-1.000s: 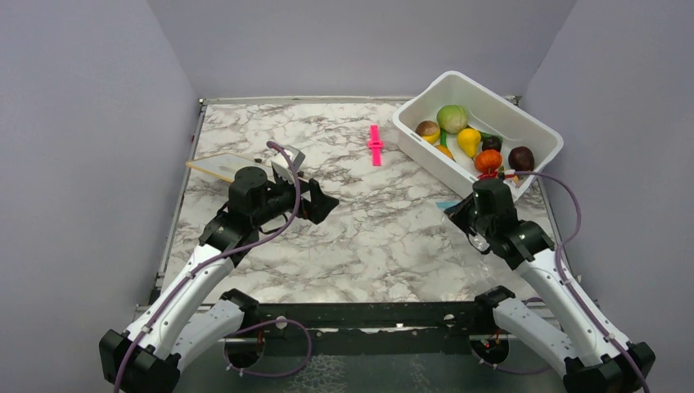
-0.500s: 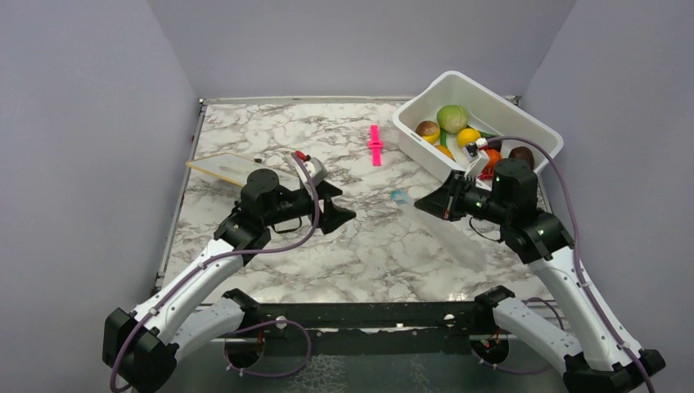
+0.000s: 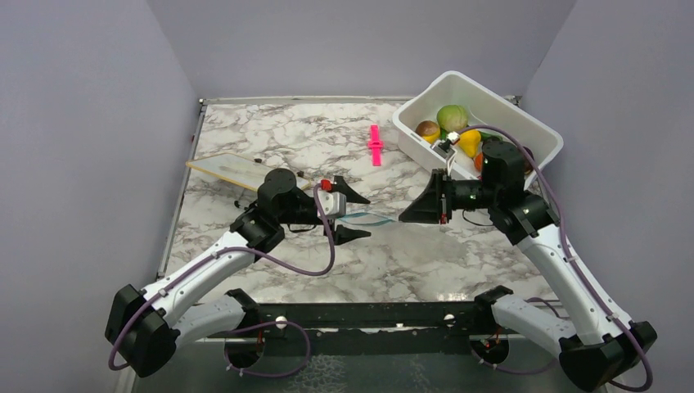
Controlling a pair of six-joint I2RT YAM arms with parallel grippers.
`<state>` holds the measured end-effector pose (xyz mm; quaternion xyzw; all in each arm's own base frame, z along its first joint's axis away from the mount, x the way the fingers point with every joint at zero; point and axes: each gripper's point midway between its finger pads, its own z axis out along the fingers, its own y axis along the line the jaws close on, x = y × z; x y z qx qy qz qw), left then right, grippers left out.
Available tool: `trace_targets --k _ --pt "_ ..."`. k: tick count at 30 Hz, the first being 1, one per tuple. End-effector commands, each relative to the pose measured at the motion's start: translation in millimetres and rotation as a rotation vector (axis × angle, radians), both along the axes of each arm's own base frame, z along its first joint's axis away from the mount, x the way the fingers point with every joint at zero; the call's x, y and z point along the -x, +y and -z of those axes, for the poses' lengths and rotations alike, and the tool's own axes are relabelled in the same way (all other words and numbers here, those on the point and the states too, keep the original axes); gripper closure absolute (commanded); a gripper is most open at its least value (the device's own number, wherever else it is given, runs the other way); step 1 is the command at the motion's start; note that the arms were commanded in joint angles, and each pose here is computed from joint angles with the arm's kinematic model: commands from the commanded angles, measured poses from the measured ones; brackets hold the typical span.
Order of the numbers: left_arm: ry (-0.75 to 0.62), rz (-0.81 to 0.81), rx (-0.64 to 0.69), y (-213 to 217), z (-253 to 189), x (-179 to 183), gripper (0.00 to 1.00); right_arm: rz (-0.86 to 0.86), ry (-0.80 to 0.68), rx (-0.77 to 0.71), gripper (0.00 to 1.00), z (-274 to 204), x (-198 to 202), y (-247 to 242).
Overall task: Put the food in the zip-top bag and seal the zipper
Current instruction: Pick up the zipper food storage bag at the corner of the board, then open the zipper of the food storage bag.
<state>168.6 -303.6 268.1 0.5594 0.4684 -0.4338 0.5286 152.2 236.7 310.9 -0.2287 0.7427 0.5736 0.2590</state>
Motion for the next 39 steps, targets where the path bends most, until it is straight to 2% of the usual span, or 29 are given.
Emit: trace_targets --k 1,3,4,9,10,12,14,18,22,26,29,35,39 --pt "-0.111 0.126 0.035 -9 -15 15 0.29 -0.132 -0.09 -0.078 0.99 -24 17 2" --pt "-0.111 0.123 0.029 -11 -13 13 0.35 -0.138 -0.087 -0.08 0.99 -23 17 2" --pt "-0.114 0.122 0.027 -11 -13 12 0.42 -0.142 -0.087 -0.081 0.99 -22 18 2" --pt "-0.113 0.124 0.025 -13 -14 10 0.94 -0.109 -0.093 -0.074 0.99 -21 11 3" --pt "-0.105 0.123 0.023 -13 -14 11 1.0 -0.086 -0.096 -0.067 0.92 -22 7 3" --pt "-0.071 0.097 0.019 -12 -13 9 1.0 0.009 -0.093 -0.029 0.64 -21 -10 2" --pt "-0.02 0.04 0.027 -10 -14 5 1.0 0.124 -0.09 0.018 0.46 -20 -28 -1" --pt "0.079 -0.102 0.052 -2 -17 -7 1.0 0.26 -0.089 0.051 0.31 -25 -49 -8" --pt "0.15 -0.26 0.088 9 -26 -23 1.0 0.321 -0.034 0.033 0.15 -32 -56 -8" --pt "0.239 -0.397 0.116 19 -41 -38 1.0 0.355 0.003 0.006 0.12 -49 -59 -8" --pt "0.306 -0.491 0.13 25 -57 -49 1.0 0.39 -0.04 -0.021 0.13 -70 -61 -11" --pt "0.376 -0.547 0.141 26 -67 -57 1.0 0.489 -0.086 -0.04 0.17 -94 -68 -22" --pt "0.413 -0.592 0.131 28 -59 -64 1.0 0.482 -0.076 -0.069 0.18 -95 -66 -19"
